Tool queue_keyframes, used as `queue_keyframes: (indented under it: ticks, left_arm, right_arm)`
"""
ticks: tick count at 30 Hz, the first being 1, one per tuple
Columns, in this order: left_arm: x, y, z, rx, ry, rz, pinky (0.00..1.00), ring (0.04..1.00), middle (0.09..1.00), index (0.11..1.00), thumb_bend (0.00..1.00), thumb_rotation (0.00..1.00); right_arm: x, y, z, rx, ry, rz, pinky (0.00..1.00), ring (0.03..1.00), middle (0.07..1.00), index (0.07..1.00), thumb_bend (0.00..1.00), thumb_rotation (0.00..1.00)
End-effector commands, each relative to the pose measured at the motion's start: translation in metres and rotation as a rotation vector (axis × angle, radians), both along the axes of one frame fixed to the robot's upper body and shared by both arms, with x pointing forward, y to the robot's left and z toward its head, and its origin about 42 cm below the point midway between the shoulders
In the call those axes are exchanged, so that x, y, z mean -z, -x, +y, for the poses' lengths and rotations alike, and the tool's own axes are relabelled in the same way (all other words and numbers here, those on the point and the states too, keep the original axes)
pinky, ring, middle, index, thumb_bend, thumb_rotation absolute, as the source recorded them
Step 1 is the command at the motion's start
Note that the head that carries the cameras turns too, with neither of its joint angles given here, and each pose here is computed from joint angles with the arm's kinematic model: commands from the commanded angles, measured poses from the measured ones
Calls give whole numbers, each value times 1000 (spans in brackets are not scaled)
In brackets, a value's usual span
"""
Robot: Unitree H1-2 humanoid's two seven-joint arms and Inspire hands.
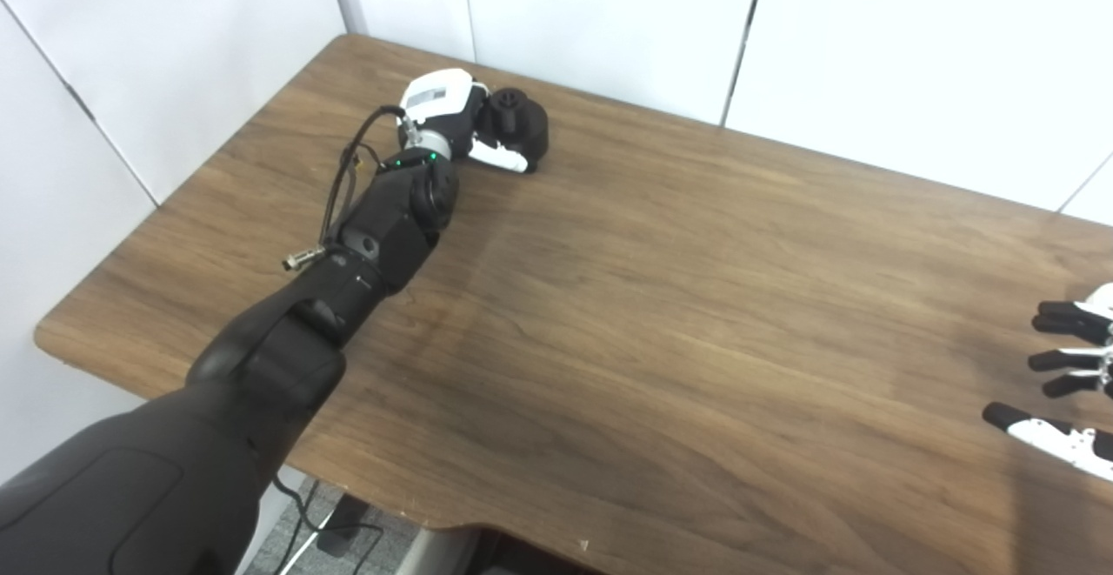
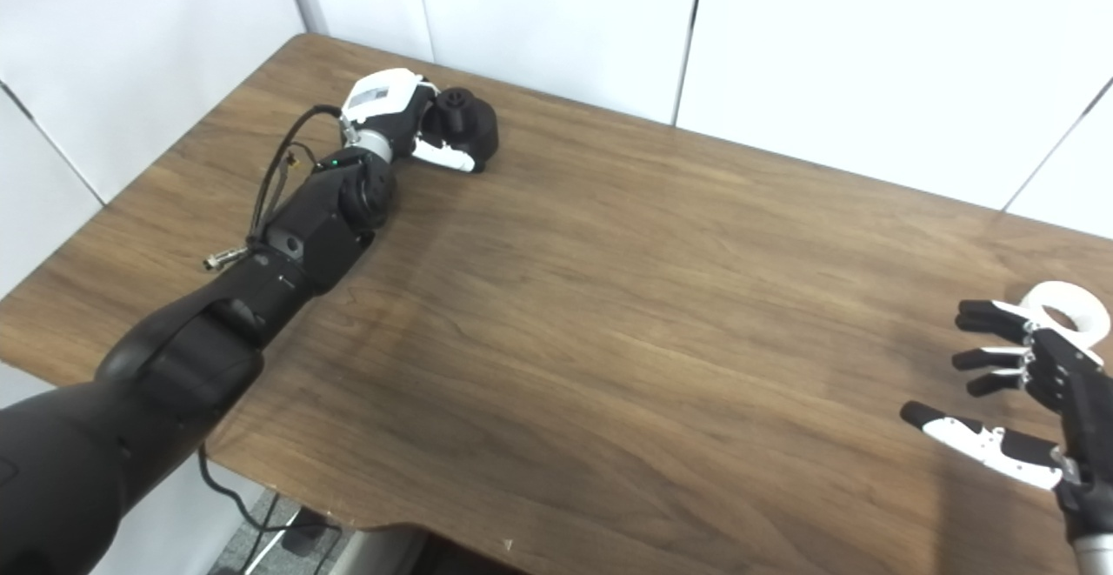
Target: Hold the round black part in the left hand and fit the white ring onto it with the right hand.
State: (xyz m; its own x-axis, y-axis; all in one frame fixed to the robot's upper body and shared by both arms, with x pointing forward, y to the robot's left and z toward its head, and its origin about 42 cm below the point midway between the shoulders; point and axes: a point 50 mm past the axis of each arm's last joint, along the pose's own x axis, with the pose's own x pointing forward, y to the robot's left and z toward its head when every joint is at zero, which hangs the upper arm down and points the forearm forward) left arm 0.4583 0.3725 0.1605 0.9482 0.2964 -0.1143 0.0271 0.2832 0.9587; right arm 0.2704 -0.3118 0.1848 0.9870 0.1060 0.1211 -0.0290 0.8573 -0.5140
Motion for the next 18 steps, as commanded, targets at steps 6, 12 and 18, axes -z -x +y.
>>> queue_keyframes:
  ticks: [6, 12, 18]
  left_arm:
    - [-19, -9, 5, -6, 10, -71, 1000, 975, 892, 586, 914, 144]
    - [-18, -7, 6, 20, 16, -130, 943, 935, 860, 486, 533, 65]
    - [-19, -3, 5, 97, 36, -168, 840, 909, 848, 486, 525, 66]
  right_arm:
    - [-21, -3, -5, -10, 30, -76, 476, 597, 729, 714, 704, 29]
    - [-20, -4, -5, -19, 31, -82, 481, 593, 722, 713, 705, 24]
    - [-21, -7, -2, -20, 33, -79, 486, 592, 722, 712, 705, 42]
